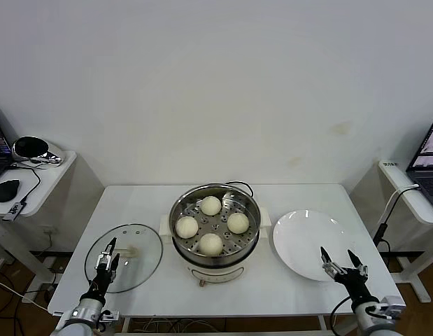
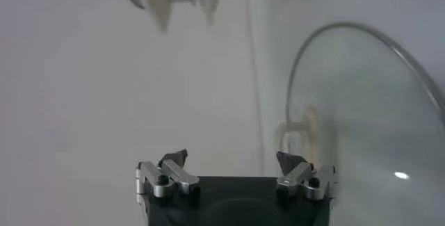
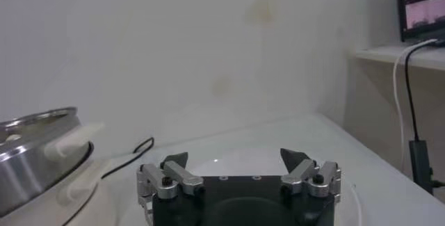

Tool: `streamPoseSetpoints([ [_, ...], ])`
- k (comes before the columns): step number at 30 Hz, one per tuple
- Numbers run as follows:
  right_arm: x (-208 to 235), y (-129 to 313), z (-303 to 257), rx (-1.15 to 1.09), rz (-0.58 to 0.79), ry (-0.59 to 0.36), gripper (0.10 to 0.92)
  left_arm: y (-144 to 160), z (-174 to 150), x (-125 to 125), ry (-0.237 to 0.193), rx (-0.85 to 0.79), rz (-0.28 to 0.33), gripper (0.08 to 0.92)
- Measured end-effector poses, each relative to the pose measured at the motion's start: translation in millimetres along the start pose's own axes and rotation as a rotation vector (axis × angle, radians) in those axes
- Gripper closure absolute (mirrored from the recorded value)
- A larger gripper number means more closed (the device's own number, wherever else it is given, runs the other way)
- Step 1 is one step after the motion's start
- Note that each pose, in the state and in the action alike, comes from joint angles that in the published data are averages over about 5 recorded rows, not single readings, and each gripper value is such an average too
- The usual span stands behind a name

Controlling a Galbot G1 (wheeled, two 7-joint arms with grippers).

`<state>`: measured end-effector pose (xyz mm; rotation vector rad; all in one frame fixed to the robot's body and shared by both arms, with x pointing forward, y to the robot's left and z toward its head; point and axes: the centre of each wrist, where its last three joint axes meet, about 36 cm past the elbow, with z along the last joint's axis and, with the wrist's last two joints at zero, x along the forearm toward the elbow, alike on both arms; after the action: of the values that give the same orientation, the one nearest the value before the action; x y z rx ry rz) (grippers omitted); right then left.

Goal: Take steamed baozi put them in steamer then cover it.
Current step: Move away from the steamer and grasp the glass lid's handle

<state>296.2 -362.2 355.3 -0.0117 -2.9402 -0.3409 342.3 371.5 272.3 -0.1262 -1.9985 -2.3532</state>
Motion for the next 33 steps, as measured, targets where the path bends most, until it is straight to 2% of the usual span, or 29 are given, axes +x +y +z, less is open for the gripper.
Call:
streamPoseSetpoints([
  [14, 1, -3, 12, 0.011, 0.023, 0.014, 0.2, 2, -2, -23, 0.075, -0.03, 0.022, 0.177],
  [23, -2, -4, 18, 0.014, 0.031, 0.021, 0.2, 1, -9, -35, 0.086, -0.014, 0.042, 0.177],
  [33, -3, -6, 26, 0.017, 0.041, 0.032, 0.2, 0, -21, -49, 0.107, 0.024, 0.035, 0.177],
])
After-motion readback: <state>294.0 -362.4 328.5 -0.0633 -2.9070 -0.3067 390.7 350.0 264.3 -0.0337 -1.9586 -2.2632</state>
